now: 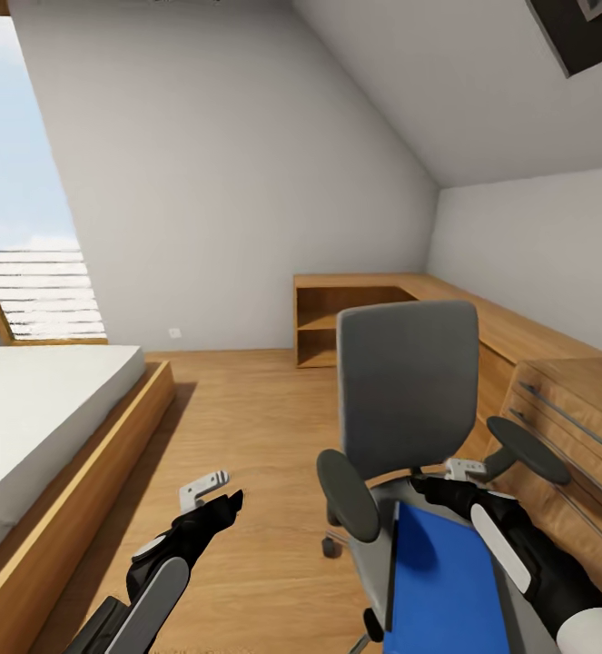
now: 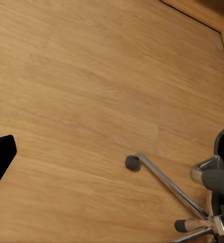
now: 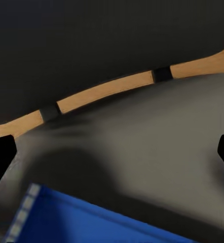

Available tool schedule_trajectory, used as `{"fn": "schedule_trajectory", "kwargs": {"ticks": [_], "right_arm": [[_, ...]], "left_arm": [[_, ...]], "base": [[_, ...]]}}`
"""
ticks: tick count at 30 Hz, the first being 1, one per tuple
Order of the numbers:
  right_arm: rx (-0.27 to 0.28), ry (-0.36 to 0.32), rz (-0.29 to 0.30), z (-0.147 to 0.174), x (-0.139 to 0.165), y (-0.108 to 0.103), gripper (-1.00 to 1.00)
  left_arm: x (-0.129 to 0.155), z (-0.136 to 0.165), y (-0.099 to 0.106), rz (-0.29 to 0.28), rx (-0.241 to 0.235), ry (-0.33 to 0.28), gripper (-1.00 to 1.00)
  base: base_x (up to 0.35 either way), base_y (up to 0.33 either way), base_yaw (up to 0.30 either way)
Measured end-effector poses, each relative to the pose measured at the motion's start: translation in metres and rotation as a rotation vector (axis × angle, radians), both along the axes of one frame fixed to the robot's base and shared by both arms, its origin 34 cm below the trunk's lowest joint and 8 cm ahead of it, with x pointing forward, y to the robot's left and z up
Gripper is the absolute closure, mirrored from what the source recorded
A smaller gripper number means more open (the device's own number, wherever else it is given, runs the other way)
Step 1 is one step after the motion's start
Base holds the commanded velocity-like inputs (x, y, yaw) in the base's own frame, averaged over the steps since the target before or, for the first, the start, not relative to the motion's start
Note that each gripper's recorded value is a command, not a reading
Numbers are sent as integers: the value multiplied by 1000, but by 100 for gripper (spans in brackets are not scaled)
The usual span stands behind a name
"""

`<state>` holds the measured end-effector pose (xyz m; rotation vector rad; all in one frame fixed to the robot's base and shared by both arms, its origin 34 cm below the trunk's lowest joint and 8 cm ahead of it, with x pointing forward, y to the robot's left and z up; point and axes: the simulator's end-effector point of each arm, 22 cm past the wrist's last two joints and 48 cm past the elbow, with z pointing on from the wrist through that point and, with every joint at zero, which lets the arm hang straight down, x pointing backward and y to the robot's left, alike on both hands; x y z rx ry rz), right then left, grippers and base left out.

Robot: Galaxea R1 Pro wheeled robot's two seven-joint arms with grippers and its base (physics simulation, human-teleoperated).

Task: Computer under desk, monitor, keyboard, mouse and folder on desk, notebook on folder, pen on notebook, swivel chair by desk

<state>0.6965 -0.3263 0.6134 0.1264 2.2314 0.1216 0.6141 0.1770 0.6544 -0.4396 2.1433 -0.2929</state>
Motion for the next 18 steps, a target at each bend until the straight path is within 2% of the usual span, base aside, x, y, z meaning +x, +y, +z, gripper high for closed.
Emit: {"fn": "schedule_trajectory", "kwargs": {"ticks": [9, 18], "right_arm": [[-1, 0, 1, 0, 0, 1, -100], [1, -1, 0, 0, 0, 0, -100]], "left_arm": [[0, 0, 0, 0, 0, 0, -100], [0, 0, 0, 0, 1, 1, -100]], "base": [[0, 0, 257], [0, 0, 63]]}}
